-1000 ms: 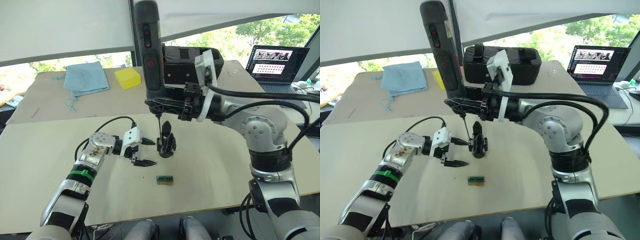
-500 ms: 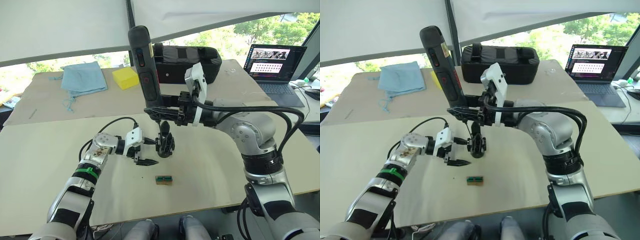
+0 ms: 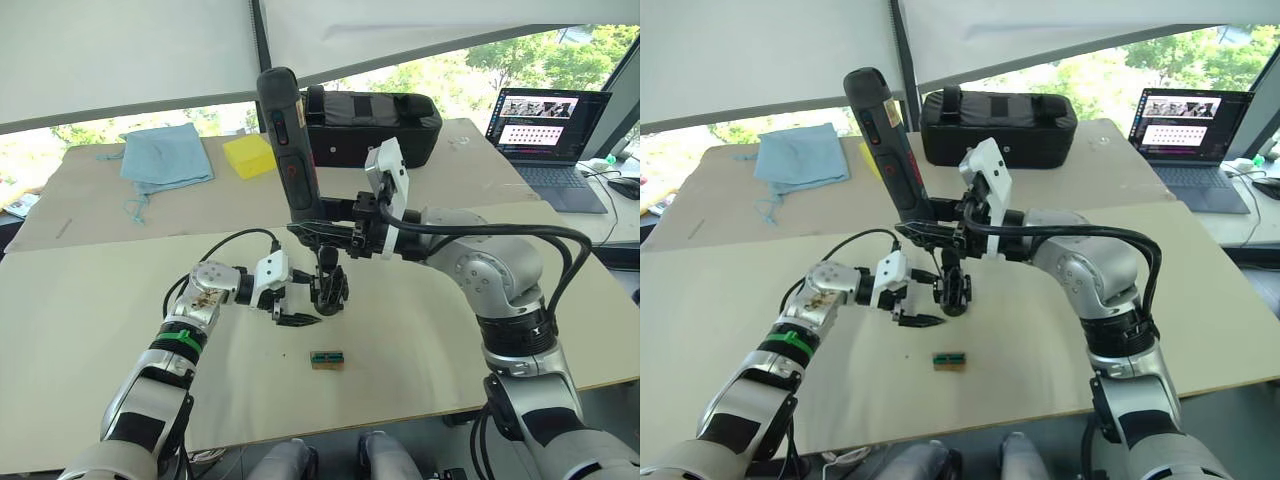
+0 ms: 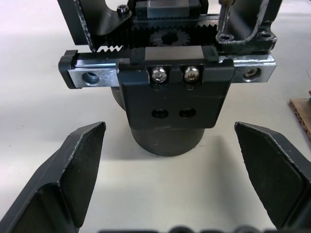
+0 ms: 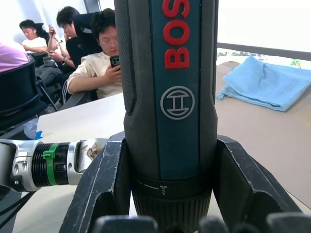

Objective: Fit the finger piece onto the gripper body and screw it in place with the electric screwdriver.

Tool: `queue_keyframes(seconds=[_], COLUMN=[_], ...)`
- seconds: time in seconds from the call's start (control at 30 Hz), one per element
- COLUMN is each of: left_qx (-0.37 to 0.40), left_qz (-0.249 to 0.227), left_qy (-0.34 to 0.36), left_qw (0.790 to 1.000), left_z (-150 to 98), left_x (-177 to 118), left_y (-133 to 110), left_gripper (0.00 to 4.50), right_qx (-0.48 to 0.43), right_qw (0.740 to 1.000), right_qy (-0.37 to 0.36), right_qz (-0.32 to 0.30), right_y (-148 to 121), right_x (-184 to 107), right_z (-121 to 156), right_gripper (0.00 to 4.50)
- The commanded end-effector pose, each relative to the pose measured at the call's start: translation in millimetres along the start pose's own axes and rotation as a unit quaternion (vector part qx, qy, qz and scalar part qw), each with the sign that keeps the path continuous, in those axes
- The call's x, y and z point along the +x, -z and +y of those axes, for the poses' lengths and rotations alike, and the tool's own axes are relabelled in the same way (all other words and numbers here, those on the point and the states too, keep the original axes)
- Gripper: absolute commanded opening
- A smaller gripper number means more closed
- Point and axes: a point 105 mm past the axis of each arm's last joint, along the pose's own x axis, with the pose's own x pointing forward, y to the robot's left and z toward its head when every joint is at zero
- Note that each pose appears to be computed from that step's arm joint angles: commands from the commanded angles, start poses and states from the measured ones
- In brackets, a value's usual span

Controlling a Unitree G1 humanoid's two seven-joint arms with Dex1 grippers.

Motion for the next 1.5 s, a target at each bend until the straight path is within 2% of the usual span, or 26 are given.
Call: queue_keyframes(seconds=[0.03, 1.1, 1.5], left_qx=[0.017, 0.010, 0.012], left_qz=[-0.006, -0.011, -0.011], left_qy=[-0.004, -0.006, -0.005], left_qw=[1.000, 1.000, 1.000], left_z=[5, 6, 5], left_x=[-2, 0, 1], left_y=[-8, -11, -11], left_gripper=[4.50, 4.50, 4.50], right_qx=[-0.043, -0.061, -0.062], right_qw=[0.998, 0.998, 0.997], right_qy=[-0.008, -0.010, -0.015], right_qz=[-0.046, -0.029, -0.043], right_y=[-27, -13, -23], right_x=[-4, -4, -2], right_z=[8, 8, 10], right_gripper=[1.92, 1.92, 1.92])
